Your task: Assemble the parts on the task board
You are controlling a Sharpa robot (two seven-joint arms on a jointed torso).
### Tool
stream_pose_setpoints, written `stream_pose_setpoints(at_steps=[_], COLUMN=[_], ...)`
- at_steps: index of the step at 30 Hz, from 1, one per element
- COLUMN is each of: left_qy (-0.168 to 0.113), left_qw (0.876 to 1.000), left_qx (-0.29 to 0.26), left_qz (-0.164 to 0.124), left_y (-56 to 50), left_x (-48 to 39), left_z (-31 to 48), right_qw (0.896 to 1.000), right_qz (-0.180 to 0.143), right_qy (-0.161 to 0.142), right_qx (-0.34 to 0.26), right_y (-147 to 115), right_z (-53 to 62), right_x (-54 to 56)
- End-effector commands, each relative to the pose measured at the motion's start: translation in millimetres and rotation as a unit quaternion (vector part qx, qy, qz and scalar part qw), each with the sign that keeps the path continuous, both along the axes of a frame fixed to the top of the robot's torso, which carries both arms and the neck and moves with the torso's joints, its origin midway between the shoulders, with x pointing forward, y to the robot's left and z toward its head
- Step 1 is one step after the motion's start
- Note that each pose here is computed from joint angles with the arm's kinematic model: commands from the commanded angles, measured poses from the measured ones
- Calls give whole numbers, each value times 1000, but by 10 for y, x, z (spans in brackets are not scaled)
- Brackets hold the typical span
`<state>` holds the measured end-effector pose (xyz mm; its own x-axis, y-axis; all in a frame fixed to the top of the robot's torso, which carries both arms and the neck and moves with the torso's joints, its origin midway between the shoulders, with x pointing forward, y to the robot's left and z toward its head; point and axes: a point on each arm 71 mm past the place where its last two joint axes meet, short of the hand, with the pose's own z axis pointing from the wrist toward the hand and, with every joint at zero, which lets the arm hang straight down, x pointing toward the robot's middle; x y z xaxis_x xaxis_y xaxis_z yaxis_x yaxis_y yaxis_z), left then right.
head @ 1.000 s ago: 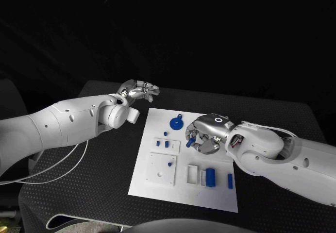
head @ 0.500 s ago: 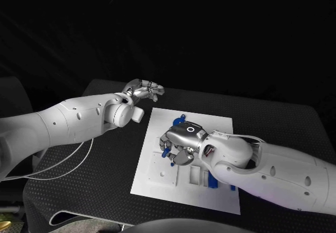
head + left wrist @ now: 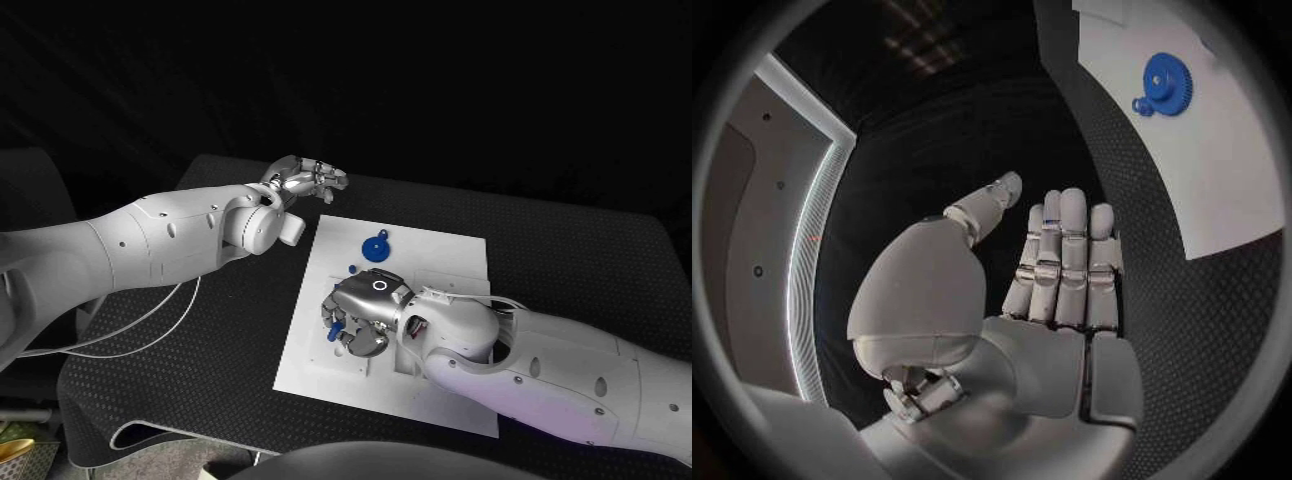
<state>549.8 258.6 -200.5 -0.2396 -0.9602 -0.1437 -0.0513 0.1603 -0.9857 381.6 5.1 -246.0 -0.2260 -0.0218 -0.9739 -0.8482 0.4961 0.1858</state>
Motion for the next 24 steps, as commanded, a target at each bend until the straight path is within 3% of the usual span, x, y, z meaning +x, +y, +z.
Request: stream_pose_setpoints(at_steps=[1, 13, 24], left_qy=[-3, -3, -2], left_qw=[1000, 1000, 1000], left_qx=[-5, -6, -6], left_qz=[-6, -8, -7], left_y=[-35, -50, -41], left_x=[-1, -1, -2], left_z=[14, 12, 12], right_qw=[1000, 999, 999], right_qz=[13, 18, 18], right_qy=[0, -5, -7], right_qx=[-16, -37, -47], right_y=[25, 28, 15], right_z=[-63, -207, -231], right_x=[-31, -69, -69])
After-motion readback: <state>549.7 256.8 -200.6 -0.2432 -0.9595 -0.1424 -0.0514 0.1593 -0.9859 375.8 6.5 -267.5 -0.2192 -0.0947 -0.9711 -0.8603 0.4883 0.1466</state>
